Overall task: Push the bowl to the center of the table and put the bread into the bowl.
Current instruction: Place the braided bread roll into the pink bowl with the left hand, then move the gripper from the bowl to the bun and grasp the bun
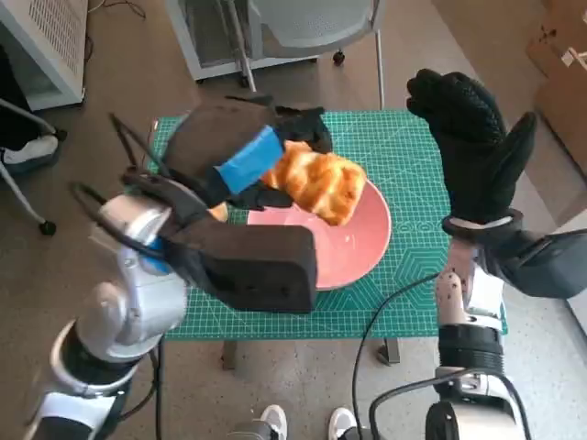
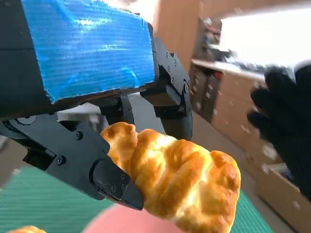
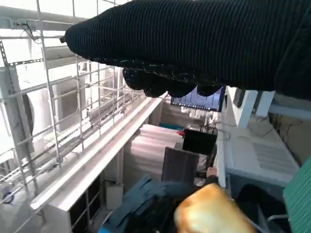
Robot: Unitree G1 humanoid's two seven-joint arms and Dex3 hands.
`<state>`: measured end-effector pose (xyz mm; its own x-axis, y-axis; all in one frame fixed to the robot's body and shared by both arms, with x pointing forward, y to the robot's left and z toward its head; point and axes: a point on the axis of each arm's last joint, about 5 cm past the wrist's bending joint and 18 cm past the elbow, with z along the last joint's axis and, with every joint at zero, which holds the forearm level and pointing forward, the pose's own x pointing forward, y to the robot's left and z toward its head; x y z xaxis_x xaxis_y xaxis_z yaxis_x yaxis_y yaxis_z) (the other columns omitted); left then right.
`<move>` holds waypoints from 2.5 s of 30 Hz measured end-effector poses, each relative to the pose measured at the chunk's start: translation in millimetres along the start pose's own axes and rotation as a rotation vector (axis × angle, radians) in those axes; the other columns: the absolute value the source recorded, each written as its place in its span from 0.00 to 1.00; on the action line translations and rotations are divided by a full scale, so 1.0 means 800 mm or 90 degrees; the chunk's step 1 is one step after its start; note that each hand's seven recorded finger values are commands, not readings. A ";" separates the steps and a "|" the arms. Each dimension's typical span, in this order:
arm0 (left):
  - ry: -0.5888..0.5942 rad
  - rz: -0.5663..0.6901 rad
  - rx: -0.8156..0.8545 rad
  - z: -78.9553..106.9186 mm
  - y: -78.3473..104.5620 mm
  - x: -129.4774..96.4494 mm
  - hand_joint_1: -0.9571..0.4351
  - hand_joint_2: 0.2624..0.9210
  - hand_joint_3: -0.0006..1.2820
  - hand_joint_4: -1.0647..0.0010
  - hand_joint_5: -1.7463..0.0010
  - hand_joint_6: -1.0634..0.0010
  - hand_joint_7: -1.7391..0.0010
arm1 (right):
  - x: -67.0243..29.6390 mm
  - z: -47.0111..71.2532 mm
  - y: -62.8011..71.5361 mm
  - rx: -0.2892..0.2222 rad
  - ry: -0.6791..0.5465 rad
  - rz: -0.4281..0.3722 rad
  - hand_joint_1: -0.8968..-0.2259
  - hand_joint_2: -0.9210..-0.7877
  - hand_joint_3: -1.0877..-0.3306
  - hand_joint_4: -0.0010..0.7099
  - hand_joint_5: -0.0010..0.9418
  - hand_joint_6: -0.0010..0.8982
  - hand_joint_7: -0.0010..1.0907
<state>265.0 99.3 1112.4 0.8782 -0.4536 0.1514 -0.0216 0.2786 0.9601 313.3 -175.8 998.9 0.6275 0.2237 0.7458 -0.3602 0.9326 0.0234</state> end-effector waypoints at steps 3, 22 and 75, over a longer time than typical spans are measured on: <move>0.011 -0.030 -0.009 -0.006 -0.016 0.017 0.69 0.99 0.01 0.30 0.31 0.32 0.43 | 0.000 0.002 0.000 -0.002 -0.004 -0.002 0.44 0.00 0.60 0.56 0.00 0.51 0.02; 0.076 -0.172 -0.046 -0.038 -0.084 0.065 0.69 1.00 0.04 0.33 0.29 0.38 0.40 | -0.010 0.006 -0.003 -0.019 -0.003 -0.026 0.51 0.00 0.57 0.57 0.01 0.50 0.01; 0.070 -0.034 -0.121 -0.140 -0.005 -0.032 0.47 0.76 0.00 1.00 1.00 0.85 0.96 | -0.010 0.002 0.004 -0.005 -0.002 -0.027 0.48 0.00 0.59 0.59 0.01 0.53 0.02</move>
<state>296.4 204.6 1078.8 0.9227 -0.3801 0.0651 0.1075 0.4155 0.9032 305.6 -175.0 994.2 0.6392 0.1833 0.7469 -0.3281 0.9434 0.0492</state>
